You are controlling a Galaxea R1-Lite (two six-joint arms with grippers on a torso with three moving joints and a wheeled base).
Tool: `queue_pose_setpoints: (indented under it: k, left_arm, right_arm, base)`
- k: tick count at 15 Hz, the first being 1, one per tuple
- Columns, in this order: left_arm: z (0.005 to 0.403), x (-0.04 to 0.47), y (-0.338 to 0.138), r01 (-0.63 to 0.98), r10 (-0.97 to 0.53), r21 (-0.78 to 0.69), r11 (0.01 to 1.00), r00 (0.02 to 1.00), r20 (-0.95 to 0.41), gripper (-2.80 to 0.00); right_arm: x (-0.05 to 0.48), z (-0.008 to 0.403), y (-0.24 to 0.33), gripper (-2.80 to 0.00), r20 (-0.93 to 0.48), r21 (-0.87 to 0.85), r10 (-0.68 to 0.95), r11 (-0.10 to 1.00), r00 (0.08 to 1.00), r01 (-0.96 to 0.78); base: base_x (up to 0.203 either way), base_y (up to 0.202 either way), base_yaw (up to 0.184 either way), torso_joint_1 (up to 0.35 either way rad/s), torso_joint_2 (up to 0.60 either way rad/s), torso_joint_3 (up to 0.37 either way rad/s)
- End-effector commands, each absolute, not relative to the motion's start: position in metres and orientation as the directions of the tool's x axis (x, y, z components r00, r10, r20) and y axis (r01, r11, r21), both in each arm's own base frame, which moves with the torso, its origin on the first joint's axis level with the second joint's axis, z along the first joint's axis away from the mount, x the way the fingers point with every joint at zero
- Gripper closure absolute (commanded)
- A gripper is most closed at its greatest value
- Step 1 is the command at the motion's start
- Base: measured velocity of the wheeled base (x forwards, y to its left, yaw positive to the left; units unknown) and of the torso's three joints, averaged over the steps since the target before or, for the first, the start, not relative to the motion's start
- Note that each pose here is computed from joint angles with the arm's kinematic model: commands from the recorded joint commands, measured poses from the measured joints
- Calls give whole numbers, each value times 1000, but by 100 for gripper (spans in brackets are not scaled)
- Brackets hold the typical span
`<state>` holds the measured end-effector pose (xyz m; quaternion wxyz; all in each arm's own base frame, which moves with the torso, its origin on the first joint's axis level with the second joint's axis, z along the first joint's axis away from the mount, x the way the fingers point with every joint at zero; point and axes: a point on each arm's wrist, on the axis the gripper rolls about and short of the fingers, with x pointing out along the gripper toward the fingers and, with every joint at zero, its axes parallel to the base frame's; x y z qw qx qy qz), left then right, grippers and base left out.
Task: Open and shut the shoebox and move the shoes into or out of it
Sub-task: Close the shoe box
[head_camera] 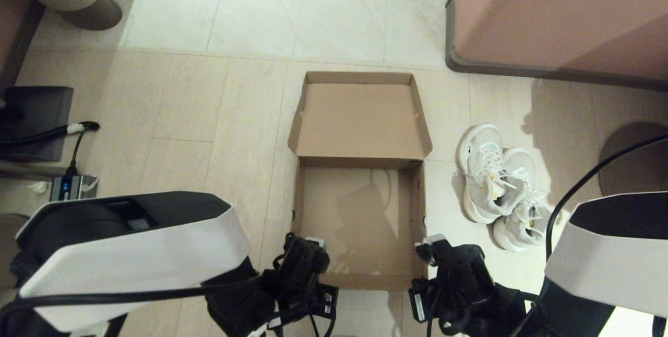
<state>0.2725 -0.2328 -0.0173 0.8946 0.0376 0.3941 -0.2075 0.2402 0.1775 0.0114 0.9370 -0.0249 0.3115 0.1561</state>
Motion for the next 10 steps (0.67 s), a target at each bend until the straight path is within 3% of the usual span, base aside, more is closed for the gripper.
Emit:
queue_pose_setpoints:
  k: [1, 6, 10]
  left_arm:
    - [5, 281, -236, 399, -373, -120, 909, 652, -660, 0]
    - [-10, 314, -243, 360, -350, -121, 925, 683, -642, 0]
    - [-21, 310, -239, 351, -327, -106, 930, 663, -673, 0]
  right_arm:
    - [250, 29, 179, 0, -527, 72, 288, 953, 800, -296]
    - [272, 0, 189, 0, -569, 5, 199, 971, 798, -238]
    - [275, -16, 192, 0, -598, -34, 184, 966, 780, -255]
  base:
    - [0, 0, 0, 0, 0, 0]
    - [0, 0, 0, 0, 0, 0]
    - [0, 0, 0, 0, 0, 0]
